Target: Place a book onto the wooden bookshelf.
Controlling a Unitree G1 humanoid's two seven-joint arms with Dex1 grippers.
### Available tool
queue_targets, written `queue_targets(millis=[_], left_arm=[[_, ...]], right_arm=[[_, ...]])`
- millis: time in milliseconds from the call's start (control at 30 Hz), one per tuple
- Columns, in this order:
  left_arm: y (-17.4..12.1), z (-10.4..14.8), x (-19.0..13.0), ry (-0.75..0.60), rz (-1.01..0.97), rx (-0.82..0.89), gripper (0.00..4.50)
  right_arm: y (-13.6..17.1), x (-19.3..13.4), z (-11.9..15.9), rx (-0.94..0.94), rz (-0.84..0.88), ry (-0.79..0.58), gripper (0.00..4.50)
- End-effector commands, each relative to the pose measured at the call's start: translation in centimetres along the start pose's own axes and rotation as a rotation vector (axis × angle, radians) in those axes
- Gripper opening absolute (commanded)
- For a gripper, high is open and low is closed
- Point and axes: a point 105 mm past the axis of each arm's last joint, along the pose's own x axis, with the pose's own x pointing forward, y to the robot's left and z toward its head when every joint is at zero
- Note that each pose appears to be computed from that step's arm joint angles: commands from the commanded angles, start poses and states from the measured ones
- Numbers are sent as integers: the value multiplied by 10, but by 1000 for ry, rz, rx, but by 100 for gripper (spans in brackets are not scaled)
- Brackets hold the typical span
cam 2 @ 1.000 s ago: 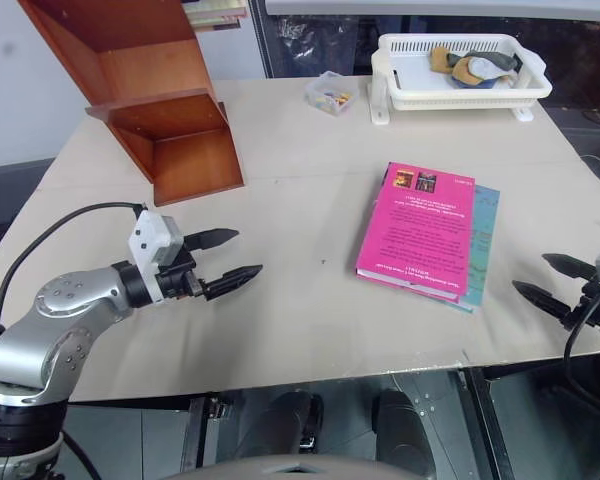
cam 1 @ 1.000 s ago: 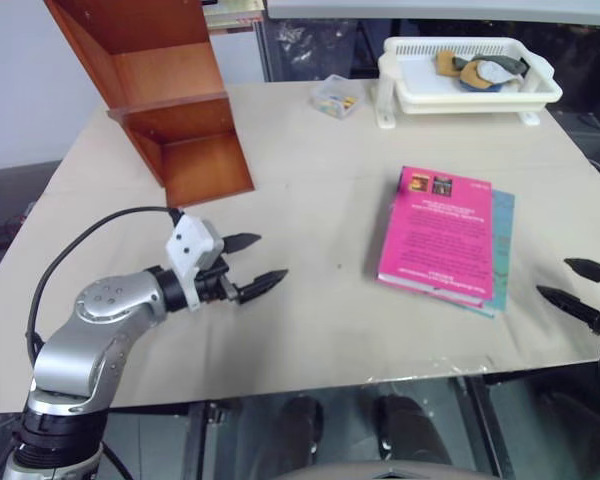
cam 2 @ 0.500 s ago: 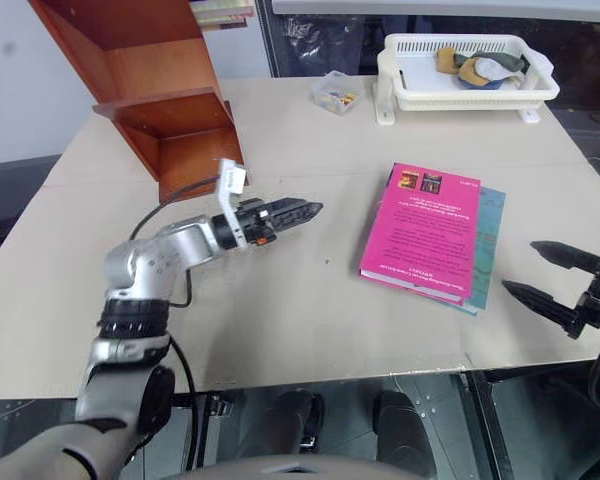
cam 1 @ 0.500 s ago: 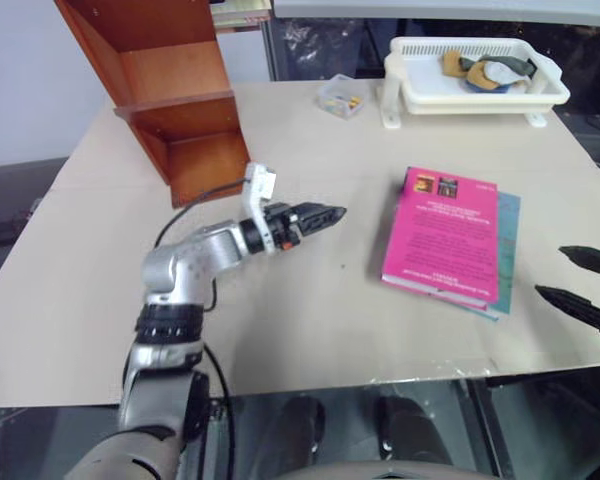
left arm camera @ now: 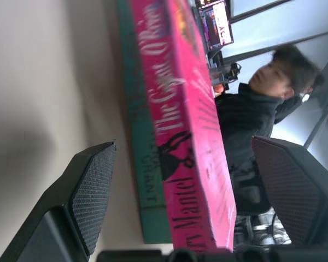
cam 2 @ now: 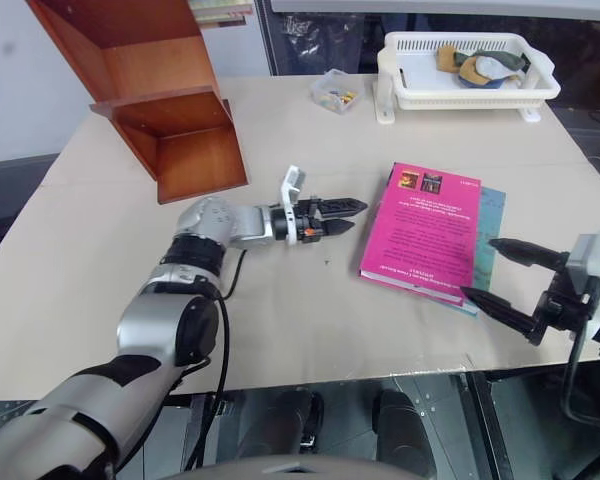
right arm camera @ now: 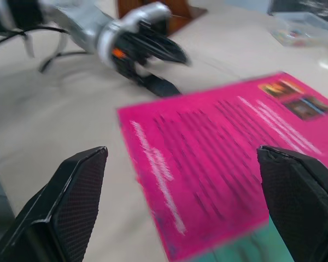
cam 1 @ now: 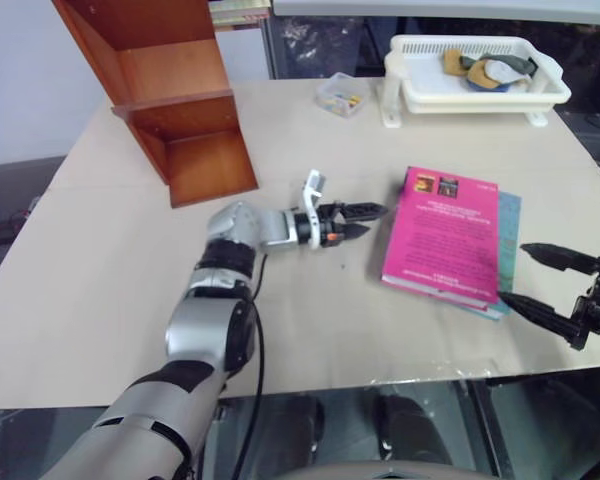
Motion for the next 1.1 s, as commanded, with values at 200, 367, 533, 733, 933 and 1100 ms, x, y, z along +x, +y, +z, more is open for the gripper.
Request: queue_targets(millis=[200,367,533,733,933,1100], left_arm=[[-17,7,17,-19,-88,-14,438],[-24,1,26,4,-136,-31,438],[-33,-10,36,50,-194,-55,438],[-34,-15,42,64,-207,-72,438],[-31,-18,42,71,-207,-66,438],[-25,-17,38,55,-189,-75,358]], right_arm=[[5,-9,-2,24,-58,41,450],[9,-21,-3,40,-88,70,450],[8,-34,0,31,-133,93,450],[12,-38,6,28,-152,79,450],[17,-42,8,32,-155,67,450],[18,-42,6,34,-164,70,450]])
